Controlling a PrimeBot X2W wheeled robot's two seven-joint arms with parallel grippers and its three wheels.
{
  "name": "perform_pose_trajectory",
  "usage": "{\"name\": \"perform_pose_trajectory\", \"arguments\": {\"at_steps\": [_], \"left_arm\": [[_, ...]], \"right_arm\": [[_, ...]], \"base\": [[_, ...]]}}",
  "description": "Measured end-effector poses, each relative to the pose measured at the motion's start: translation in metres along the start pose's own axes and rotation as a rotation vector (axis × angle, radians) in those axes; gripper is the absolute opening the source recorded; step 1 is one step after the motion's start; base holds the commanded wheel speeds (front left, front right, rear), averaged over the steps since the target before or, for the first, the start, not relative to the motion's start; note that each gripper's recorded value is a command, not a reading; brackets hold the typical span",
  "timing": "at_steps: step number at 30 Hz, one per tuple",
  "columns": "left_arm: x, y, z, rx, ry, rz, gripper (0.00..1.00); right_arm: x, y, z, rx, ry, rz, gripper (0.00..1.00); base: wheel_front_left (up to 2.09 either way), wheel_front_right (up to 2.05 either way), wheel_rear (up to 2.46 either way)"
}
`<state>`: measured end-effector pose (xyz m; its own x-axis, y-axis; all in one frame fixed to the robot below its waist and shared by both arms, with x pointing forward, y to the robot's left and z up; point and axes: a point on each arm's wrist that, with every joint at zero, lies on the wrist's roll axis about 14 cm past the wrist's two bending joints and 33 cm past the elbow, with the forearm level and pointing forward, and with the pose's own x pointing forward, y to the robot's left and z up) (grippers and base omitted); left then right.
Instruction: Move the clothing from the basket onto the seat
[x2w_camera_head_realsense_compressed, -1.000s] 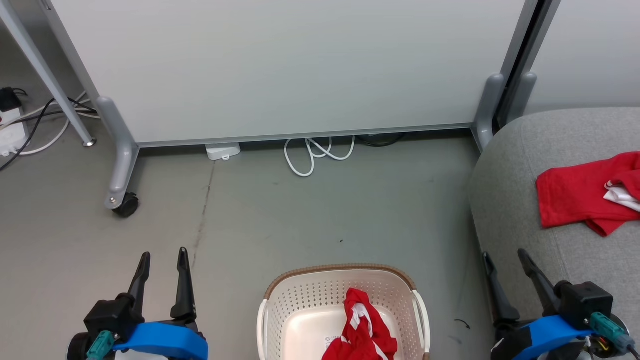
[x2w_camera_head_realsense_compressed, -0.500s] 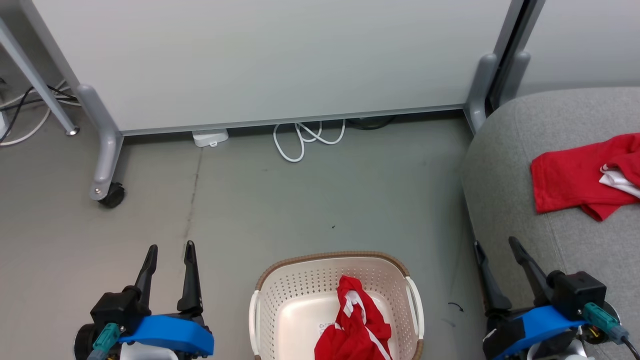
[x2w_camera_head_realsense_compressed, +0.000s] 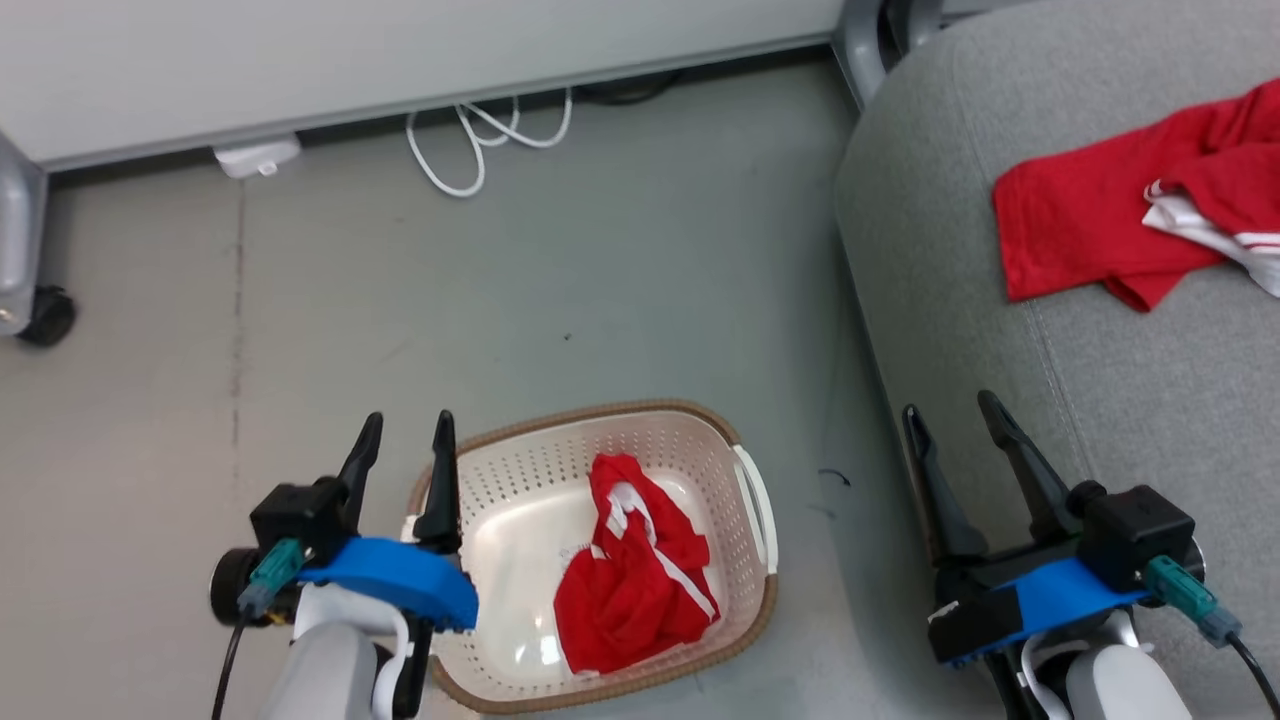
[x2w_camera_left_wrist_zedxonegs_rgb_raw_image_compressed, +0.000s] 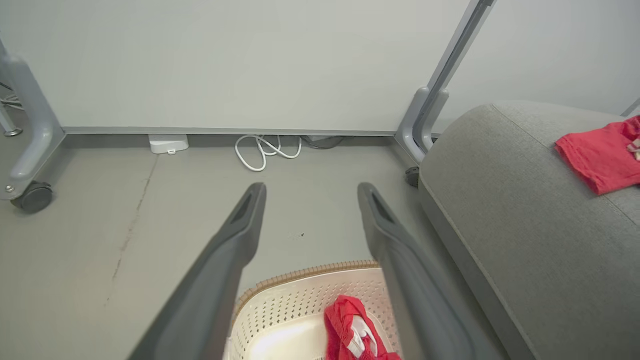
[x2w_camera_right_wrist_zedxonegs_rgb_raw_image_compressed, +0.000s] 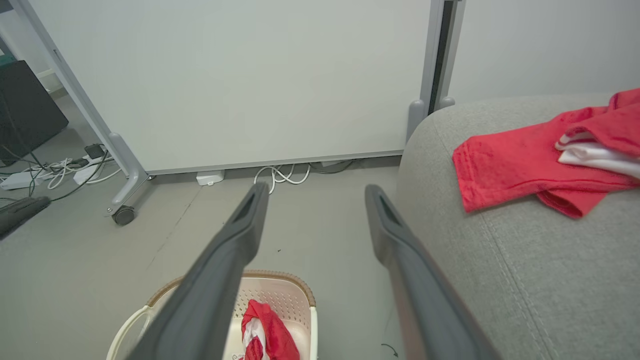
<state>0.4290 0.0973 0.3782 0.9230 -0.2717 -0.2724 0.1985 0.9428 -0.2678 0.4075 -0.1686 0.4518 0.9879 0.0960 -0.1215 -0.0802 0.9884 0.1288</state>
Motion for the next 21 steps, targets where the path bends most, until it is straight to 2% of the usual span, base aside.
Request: {"name": "perform_pose_trajectory", "arguments": {"at_steps": [5, 9, 21], "left_arm": [[0.041, -0.029, -0.034, 0.010, 0.110, -0.115, 1.00], [0.062, -0.039, -0.075, 0.022, 0.235, -0.177, 1.00], [0.084, -0.051, -0.196, -0.014, 0.594, -0.244, 1.00]], "right_arm": [[0.010, -0.015, -0.020, -0.004, 0.038, -0.036, 1.00], [0.018, -0.024, -0.041, -0.004, 0.082, -0.055, 1.00], [0.022, -0.045, -0.101, 0.005, 0.223, -0.107, 1.00]], "base": [[0.00, 0.00, 0.00], [0.00, 0.00, 0.00], [0.00, 0.00, 0.00]]}}
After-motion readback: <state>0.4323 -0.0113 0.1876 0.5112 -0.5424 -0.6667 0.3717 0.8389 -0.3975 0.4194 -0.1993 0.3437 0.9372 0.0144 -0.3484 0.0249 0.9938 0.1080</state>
